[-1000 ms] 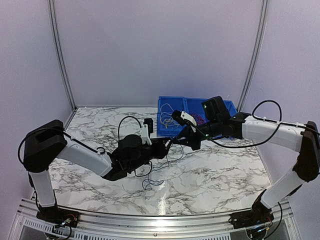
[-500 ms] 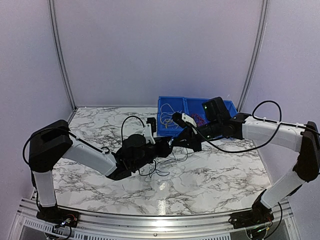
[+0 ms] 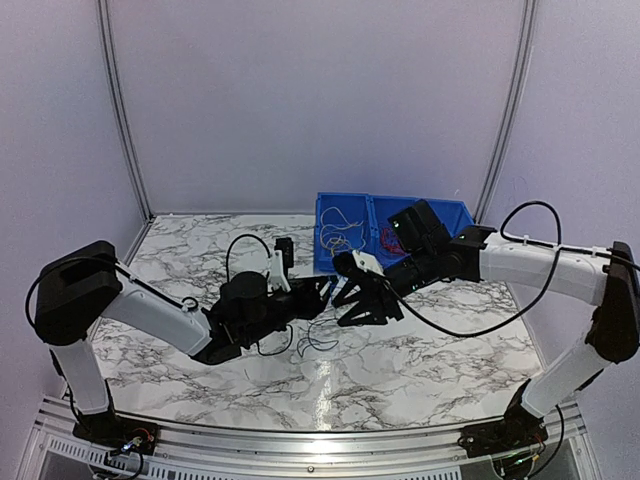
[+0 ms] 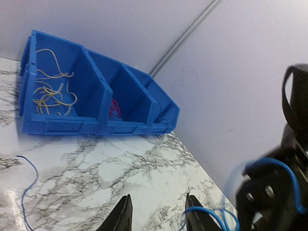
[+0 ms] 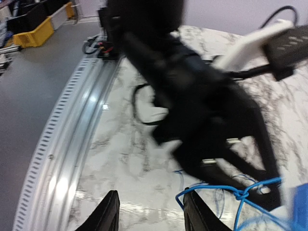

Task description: Untangle the cables

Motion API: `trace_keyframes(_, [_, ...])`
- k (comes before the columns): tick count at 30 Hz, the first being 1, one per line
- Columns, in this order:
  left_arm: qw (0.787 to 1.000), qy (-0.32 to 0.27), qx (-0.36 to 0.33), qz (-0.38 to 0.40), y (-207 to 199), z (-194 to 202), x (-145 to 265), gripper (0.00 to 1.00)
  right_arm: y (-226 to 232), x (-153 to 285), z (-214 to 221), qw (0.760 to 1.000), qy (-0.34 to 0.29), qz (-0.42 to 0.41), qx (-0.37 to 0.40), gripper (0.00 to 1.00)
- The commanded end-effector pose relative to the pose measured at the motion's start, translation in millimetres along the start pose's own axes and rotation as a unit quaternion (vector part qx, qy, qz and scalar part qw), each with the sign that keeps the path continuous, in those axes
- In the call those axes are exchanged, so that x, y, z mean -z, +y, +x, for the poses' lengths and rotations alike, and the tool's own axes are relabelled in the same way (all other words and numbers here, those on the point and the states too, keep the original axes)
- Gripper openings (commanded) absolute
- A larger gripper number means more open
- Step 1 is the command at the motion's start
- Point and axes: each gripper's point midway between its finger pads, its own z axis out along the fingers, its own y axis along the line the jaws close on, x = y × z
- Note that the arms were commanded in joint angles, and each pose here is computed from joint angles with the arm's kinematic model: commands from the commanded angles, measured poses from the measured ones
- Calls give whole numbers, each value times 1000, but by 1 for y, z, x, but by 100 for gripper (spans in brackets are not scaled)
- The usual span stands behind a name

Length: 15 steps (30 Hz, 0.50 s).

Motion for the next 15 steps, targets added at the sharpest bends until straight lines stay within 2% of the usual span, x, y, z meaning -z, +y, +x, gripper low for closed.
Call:
trace_keyframes(1, [992, -102, 10, -78, 50, -71, 10, 39, 92, -8, -6, 985, 3, -170, 22, 46])
trace_keyframes(7, [990, -109, 15, -83, 62, -82, 23, 38, 112, -4, -7, 978, 11, -202, 56, 46])
trace_keyframes(11, [993, -103, 3, -64, 55, -86, 26, 29, 110, -7, 1, 977, 27, -207, 42, 44])
trace_keyframes(15, [995, -92, -5, -43, 46, -85, 31, 29, 94, -10, 3, 983, 25, -180, 22, 41])
